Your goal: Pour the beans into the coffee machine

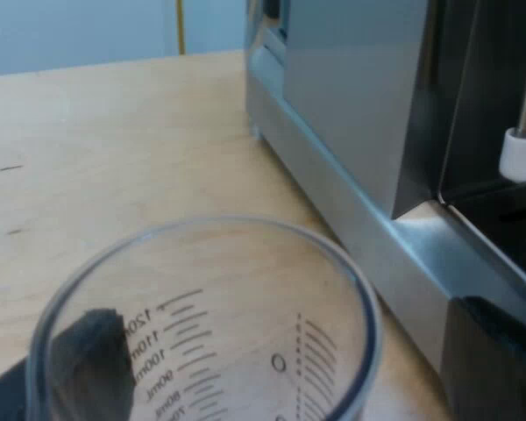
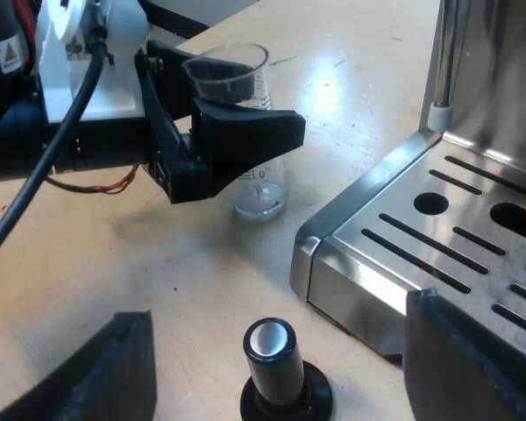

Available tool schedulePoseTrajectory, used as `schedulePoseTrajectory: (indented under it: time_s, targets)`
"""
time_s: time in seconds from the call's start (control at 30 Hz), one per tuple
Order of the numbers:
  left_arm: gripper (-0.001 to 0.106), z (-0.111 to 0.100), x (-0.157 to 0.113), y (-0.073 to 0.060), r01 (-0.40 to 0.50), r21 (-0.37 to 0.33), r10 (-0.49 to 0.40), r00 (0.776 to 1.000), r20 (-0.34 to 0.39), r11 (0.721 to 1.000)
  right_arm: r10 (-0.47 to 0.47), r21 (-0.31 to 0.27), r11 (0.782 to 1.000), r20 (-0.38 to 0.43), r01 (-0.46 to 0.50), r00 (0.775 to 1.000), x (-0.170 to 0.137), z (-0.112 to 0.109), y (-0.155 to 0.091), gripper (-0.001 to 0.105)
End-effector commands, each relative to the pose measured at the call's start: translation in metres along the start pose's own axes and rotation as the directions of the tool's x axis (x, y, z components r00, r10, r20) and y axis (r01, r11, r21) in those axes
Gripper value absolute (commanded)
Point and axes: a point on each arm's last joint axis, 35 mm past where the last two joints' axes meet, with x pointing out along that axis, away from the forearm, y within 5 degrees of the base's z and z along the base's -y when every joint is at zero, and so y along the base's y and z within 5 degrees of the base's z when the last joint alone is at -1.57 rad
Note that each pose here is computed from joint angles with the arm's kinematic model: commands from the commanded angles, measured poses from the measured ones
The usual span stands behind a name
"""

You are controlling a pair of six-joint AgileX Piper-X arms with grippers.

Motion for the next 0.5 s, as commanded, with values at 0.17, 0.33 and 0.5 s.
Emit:
schedulePoseTrajectory:
  time_s: [0.17,0.33,0.5]
  targets:
    - [0.076,0.002,0.001,0.001,-0.006,0.018,0.006,1.0,0.004,1.0,-0.009,0.0,1.0,0.006,0.009,1.0,0.0,0.001,0.0,0.062]
    - [0.076,0.008,-0.001,-0.001,-0.005,0.074,0.004,1.0,0.023,0.997,-0.009,0.0,1.0,0.006,0.009,1.0,0.0,0.001,0.0,0.062]
    - [0.075,0.019,-0.004,-0.003,-0.022,0.098,0.016,0.998,0.063,0.995,-0.009,0.0,1.0,0.006,0.009,1.0,0.0,0.001,0.0,0.062]
